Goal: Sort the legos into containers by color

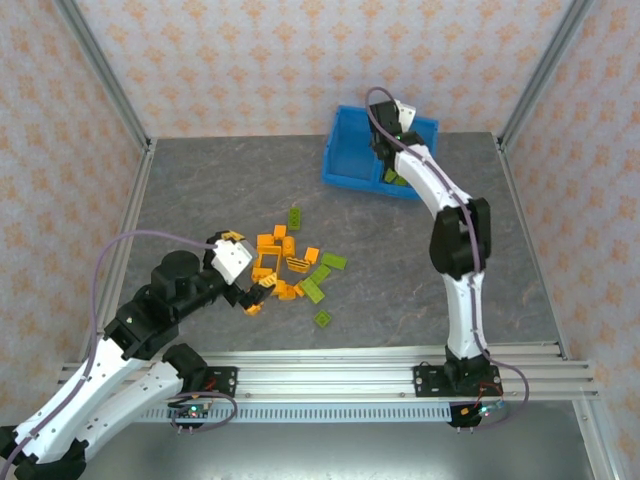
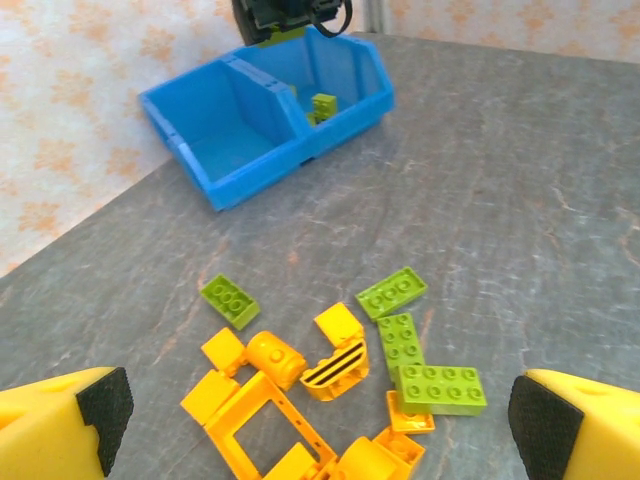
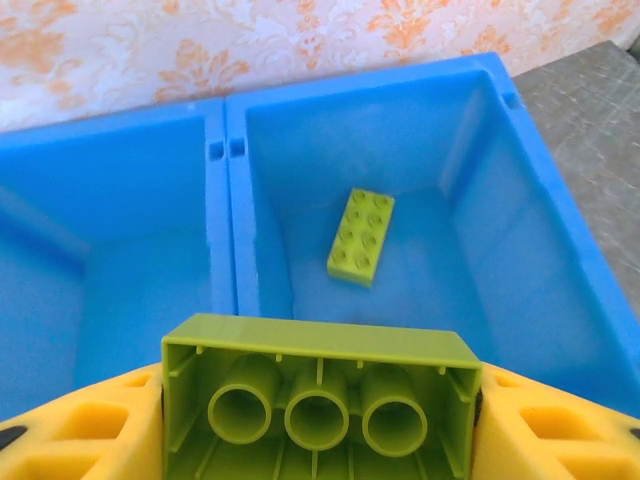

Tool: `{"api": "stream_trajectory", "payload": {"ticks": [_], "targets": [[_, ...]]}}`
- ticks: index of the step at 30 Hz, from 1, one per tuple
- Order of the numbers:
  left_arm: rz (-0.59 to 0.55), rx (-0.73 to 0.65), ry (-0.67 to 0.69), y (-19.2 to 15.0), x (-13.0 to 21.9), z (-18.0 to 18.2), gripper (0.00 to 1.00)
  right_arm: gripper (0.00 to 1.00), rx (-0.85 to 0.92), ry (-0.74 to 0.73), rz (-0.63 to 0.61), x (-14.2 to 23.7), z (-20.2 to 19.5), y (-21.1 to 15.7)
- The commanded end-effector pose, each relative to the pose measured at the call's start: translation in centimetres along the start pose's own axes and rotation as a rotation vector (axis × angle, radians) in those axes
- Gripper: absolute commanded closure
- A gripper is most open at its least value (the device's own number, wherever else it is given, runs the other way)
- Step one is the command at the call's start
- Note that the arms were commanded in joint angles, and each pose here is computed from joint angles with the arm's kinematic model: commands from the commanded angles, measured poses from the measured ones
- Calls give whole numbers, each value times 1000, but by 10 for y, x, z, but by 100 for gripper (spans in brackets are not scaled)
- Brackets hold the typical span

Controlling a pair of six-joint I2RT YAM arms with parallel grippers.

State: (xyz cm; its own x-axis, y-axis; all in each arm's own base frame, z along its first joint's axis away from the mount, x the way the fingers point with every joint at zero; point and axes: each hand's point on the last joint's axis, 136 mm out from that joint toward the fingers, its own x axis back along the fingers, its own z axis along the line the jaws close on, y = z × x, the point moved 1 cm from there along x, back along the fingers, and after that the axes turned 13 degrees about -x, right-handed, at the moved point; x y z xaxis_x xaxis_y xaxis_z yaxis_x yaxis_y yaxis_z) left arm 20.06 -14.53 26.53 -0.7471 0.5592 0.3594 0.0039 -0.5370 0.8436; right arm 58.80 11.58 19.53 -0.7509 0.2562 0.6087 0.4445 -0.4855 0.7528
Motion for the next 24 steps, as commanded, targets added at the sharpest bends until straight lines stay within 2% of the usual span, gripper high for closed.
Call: {"api": "stream_trajectory", "payload": {"ticks": [1, 6, 11, 18, 24], "targets": [[-5, 60, 133, 5, 2, 24, 0, 44, -8, -83, 64, -23, -14, -1], [53, 179, 224, 2, 1, 43, 0, 41, -49, -79, 92, -45, -17, -4], [155, 312, 220, -3, -13, 52, 0, 21, -67, -76, 102, -39, -18, -3], [262, 352, 247, -22, -22, 56, 0, 19, -86, -64, 107, -11, -27, 5], [498, 376, 355, -58, -33, 71, 0, 18, -57, -4, 137, 32, -38, -13]]}}
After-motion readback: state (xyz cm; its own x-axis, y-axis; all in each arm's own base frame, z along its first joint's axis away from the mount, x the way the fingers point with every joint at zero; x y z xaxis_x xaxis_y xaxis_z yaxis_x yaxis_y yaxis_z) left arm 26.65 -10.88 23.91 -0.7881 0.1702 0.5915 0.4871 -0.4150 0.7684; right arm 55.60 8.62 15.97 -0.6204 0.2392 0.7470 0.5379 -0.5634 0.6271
